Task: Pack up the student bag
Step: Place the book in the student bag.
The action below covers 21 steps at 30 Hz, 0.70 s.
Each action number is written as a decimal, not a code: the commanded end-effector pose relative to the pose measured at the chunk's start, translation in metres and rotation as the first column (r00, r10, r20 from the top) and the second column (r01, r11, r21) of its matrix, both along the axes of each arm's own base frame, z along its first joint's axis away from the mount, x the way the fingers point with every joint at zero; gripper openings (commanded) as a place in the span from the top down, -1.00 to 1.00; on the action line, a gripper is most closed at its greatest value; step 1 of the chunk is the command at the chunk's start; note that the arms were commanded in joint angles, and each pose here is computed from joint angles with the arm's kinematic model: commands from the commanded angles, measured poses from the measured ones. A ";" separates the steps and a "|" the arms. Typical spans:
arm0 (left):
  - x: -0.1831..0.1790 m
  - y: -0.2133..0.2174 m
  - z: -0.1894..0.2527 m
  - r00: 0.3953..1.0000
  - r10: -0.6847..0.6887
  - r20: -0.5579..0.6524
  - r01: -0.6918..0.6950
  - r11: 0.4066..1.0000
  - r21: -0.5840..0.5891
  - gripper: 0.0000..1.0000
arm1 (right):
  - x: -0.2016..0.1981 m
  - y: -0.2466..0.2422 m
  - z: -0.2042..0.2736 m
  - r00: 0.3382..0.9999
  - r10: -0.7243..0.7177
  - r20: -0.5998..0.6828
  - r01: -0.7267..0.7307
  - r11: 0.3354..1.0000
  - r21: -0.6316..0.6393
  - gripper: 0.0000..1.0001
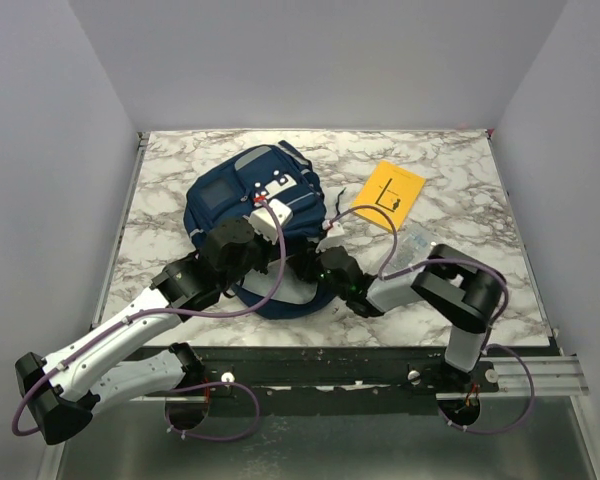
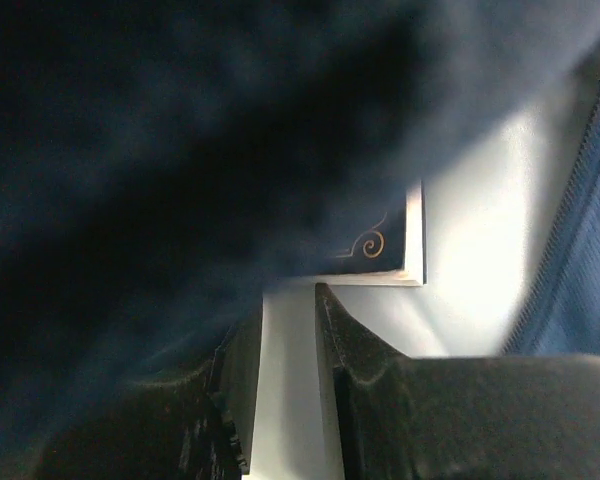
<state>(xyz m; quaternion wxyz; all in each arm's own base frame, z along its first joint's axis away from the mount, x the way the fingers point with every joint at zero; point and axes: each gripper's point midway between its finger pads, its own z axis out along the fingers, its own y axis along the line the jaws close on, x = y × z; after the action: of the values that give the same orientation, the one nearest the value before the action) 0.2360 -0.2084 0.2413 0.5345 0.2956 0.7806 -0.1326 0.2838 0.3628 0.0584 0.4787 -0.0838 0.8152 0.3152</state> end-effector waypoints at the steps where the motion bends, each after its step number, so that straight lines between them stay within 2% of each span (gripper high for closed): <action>1: 0.002 -0.018 0.040 0.997 -0.029 0.071 0.040 0.988 -0.152 1.00 | 0.037 0.024 0.063 0.952 -0.214 0.219 0.142 0.942 0.304 0.35; 2: 0.002 -0.018 0.039 0.997 -0.027 0.071 0.037 0.988 -0.149 1.00 | 0.046 0.027 0.072 0.939 -0.257 0.227 0.173 0.927 0.332 0.33; 6: 0.005 -0.013 0.037 0.997 -0.004 0.076 0.015 0.991 -0.136 1.00 | 0.066 0.049 0.089 0.911 -0.266 0.316 0.161 0.933 0.322 0.30; 10: 0.005 -0.011 0.040 0.996 0.006 0.087 0.006 0.991 -0.136 1.00 | 0.062 0.044 0.080 0.911 -0.249 0.329 0.150 0.943 0.298 0.20; 14: 0.005 -0.007 0.043 0.996 0.020 0.093 -0.006 0.990 -0.141 1.00 | 0.034 0.022 0.063 0.948 -0.181 0.262 0.112 0.960 0.256 0.11; 17: 0.006 -0.005 0.045 0.995 0.034 0.097 -0.020 0.990 -0.140 1.00 | -0.005 0.002 0.049 0.981 -0.055 0.185 0.016 0.979 0.203 0.04; 21: 0.009 0.000 0.043 0.993 0.061 0.096 -0.049 0.991 -0.124 1.00 | -0.055 -0.023 0.049 0.991 0.104 0.087 -0.116 0.981 0.154 -0.13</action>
<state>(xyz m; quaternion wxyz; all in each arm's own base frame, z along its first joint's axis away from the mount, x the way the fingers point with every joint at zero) 0.2404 -0.2073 0.2486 0.5482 0.2786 0.7771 -0.1340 0.2758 0.3484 0.1070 0.5670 -0.0440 0.7371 0.3650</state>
